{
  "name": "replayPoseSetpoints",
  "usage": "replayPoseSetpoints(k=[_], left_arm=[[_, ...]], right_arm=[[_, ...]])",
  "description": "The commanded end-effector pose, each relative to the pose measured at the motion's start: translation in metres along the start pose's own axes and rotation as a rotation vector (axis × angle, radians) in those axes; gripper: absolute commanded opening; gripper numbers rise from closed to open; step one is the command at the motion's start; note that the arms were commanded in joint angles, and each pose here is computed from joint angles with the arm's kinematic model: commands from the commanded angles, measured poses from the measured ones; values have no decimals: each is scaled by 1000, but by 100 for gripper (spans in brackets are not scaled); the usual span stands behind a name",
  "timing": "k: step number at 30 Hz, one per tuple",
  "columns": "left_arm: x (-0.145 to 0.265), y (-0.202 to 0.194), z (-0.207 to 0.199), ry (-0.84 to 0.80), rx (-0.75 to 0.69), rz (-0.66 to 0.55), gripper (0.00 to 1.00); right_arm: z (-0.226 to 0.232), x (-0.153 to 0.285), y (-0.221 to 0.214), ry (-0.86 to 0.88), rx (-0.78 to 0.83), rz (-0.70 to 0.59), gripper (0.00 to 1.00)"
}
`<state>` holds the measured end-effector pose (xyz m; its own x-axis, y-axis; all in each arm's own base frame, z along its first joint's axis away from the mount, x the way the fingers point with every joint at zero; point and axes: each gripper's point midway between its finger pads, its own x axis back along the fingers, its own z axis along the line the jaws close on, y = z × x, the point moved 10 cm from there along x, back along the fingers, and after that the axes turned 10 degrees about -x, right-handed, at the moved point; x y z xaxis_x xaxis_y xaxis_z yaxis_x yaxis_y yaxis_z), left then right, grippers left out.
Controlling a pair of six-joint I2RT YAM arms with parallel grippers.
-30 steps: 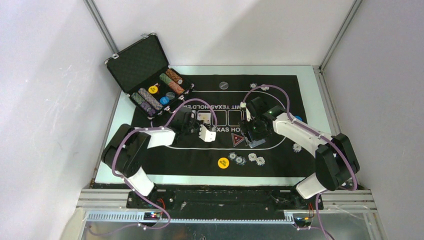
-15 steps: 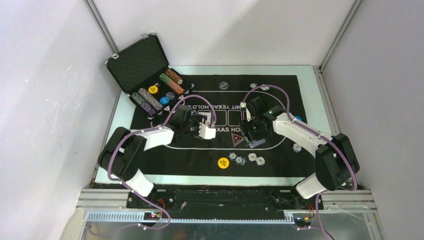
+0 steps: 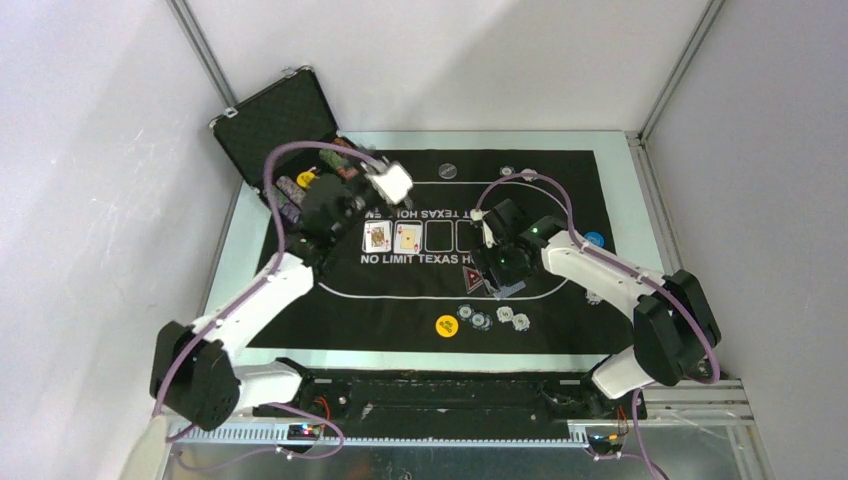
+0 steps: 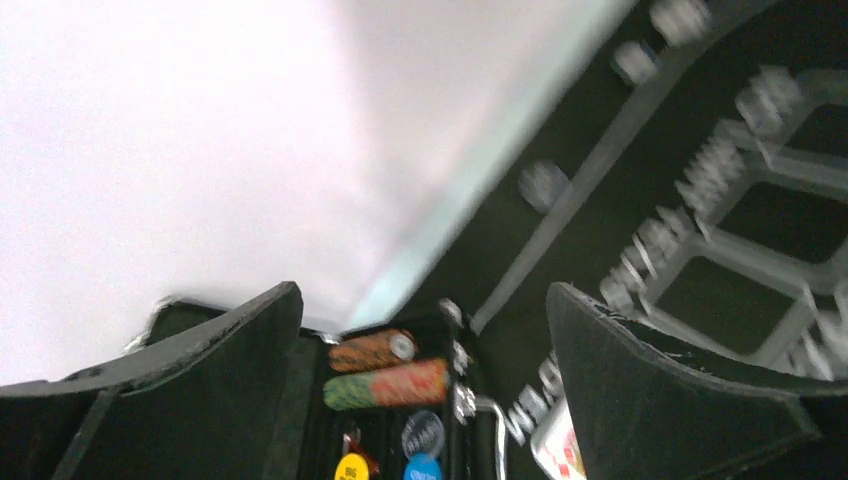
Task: Distribute texas hold em gaming equipment
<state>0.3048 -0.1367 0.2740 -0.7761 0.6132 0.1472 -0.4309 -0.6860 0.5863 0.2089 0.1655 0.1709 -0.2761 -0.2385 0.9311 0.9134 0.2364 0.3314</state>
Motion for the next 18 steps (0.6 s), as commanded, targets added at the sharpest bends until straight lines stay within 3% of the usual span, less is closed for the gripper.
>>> replayPoseSetpoints(k=[1,4,5,8,12,16,18], left_arm=[[35,55,88,623,578,-136,100],[49,61,85,678,946,-111,100],[56,59,75,641,1005,-76,100],[70,60,38,491,1223,-131,100],[71,42,-30,258,1486,-70,100],[69,29,-90,-77,1647,68,100],[70,28,-108,-221,1674,71,100]], right_arm=[[11,15,6,41,56,-69,0],[17,18,3,66,94,-81,0],[19,18,2,73,104,-86,0],[25,23,-1,105,152,-113,0],[33,25,-7,145,192,-128,0],[40,25,-13,161,229,-132,0],[43,26,-15,177,242,-135,0]])
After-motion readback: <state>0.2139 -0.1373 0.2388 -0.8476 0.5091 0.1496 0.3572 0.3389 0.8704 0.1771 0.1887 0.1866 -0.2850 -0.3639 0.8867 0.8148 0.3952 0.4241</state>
